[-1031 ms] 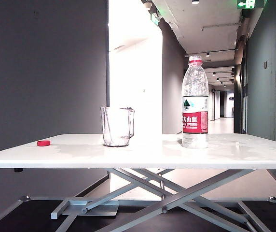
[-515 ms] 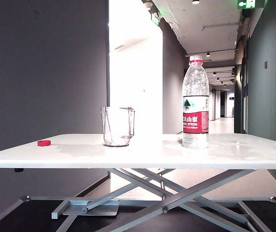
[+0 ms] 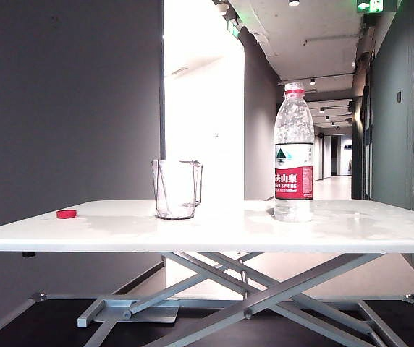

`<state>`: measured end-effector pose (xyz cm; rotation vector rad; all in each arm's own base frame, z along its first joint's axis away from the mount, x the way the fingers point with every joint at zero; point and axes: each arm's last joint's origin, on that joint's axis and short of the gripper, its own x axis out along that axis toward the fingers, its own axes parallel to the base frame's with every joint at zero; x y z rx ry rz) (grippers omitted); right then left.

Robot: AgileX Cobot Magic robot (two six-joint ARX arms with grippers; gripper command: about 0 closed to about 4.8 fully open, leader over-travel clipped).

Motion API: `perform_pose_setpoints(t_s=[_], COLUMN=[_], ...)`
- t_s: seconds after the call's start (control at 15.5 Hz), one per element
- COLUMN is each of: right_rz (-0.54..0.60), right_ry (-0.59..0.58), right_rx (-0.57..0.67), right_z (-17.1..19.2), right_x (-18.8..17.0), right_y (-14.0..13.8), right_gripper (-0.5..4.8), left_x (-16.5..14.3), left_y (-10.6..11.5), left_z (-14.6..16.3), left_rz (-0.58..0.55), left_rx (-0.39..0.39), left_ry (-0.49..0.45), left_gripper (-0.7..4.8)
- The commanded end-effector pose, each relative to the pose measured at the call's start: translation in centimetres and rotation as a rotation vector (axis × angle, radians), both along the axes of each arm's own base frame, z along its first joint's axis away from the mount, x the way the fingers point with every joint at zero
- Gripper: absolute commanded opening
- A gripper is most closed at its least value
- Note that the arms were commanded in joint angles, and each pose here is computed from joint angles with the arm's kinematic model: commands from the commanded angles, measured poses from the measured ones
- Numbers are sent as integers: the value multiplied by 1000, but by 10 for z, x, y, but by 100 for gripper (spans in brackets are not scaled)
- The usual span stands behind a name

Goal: Pick up the mineral water bottle on the table and pour water into the mug until it's half full.

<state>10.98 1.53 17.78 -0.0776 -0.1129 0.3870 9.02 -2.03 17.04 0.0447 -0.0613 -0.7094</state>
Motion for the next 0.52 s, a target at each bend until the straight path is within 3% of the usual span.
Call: perform_pose_setpoints(t_s=[0.06,0.26,0.52], right_rz=[-9,-20,96], right_ry=[-44,18,24], right_rx=[15,12,1], right_z=[5,5,13], right_x=[15,42,109], right_y=[1,2,8], right_gripper=[456,463,479], left_x=[0,0,0], left_y=[0,0,0], left_z=[1,1,2], left_rz=[-5,-5,-5], left_rx=[-2,-2,-2], left_ry=[-8,-8,-9], left_gripper=[-5,-5,-5])
